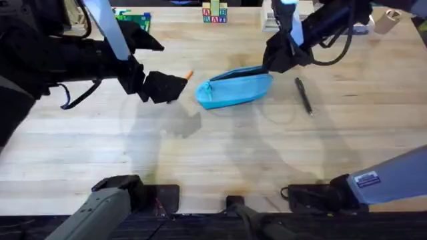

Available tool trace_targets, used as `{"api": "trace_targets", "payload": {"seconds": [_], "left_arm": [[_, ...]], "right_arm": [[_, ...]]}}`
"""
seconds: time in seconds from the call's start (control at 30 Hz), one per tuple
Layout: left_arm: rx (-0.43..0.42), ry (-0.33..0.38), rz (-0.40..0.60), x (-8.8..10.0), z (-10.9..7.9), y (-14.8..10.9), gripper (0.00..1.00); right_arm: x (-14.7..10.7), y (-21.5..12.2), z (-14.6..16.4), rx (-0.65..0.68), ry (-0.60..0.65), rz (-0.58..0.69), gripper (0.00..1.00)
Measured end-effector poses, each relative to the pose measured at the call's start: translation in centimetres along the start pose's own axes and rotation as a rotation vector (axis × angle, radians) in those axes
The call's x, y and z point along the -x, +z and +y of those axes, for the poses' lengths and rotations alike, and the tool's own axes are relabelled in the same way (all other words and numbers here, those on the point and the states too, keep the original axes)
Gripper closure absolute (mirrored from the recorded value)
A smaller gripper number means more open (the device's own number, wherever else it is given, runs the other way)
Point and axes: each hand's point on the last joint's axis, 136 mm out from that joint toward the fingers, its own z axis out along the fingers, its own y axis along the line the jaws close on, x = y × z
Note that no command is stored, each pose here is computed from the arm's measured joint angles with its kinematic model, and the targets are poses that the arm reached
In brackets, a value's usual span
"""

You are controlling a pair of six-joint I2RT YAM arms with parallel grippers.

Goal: Unzip the bag, pick up the pens from the table one at a time and place them inside, then zip the bag closed.

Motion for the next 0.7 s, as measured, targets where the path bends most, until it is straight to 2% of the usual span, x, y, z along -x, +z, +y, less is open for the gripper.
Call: {"api": "trace_targets", "payload": {"seconds": [0.7], "left_arm": [[0.0,0.0,0.0,0.0,0.0,0.0,0.005]], "right_arm": [[-2.1,3.9,0.6,0.114,0.063,0.01,0.971]]}}
